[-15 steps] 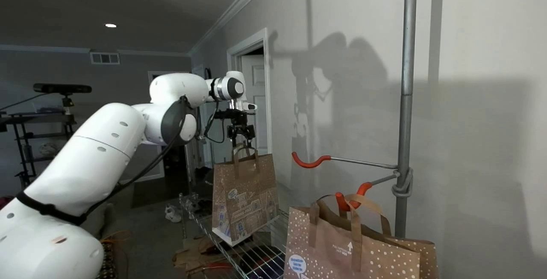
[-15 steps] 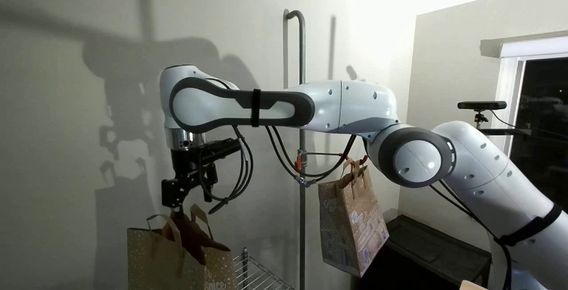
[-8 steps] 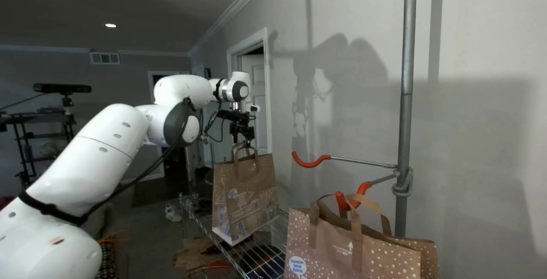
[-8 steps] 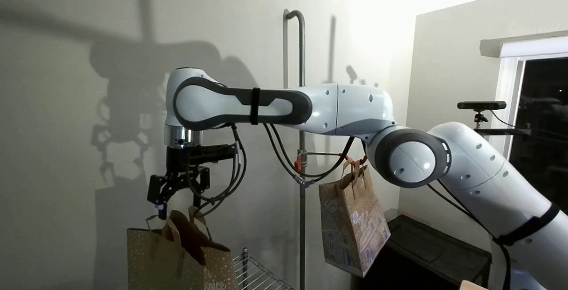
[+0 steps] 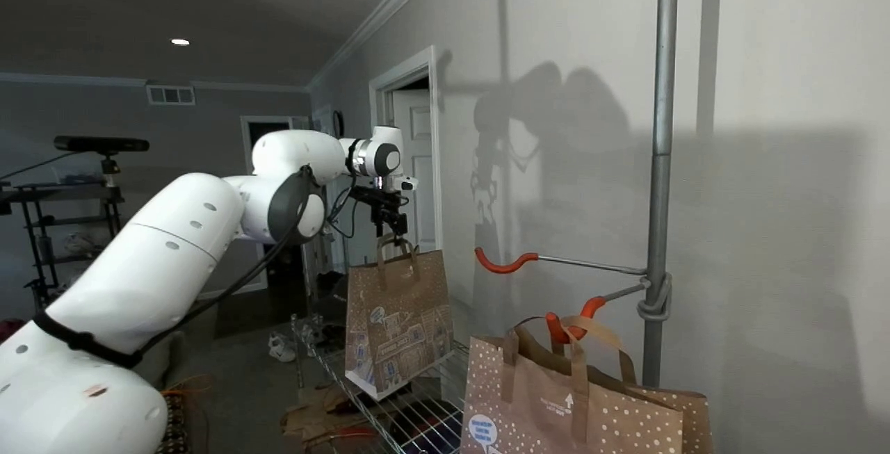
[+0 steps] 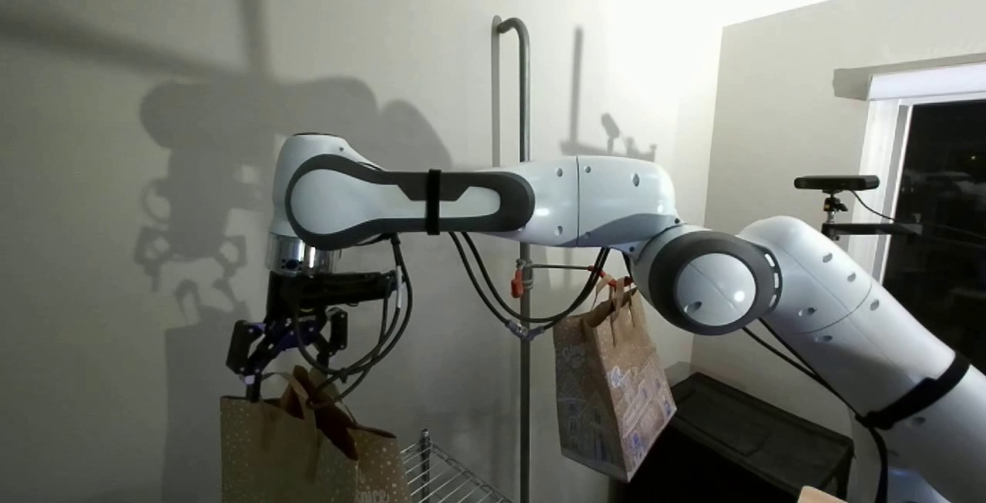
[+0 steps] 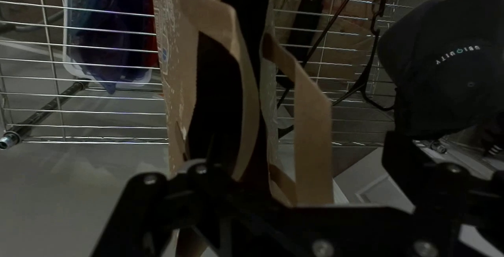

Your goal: Hang the paper bags on the stand.

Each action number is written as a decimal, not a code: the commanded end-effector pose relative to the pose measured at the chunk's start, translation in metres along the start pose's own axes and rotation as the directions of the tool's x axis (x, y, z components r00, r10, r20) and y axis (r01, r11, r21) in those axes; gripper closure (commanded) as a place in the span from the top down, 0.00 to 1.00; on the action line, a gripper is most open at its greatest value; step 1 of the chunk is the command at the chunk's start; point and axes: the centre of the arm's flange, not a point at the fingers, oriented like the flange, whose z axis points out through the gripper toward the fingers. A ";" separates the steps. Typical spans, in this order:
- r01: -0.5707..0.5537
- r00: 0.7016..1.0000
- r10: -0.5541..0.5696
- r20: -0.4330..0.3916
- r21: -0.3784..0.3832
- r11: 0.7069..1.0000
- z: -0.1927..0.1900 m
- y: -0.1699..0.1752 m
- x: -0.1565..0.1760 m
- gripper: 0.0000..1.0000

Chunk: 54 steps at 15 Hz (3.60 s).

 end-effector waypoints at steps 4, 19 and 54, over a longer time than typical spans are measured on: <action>-0.052 0.998 0.050 -0.043 -0.041 0.998 0.014 -0.004 -0.022 0.60; -0.113 0.994 0.113 -0.015 -0.246 0.963 0.004 0.024 -0.041 0.04; 0.460 0.872 -0.410 0.266 -0.163 0.873 -0.119 0.318 -0.110 0.04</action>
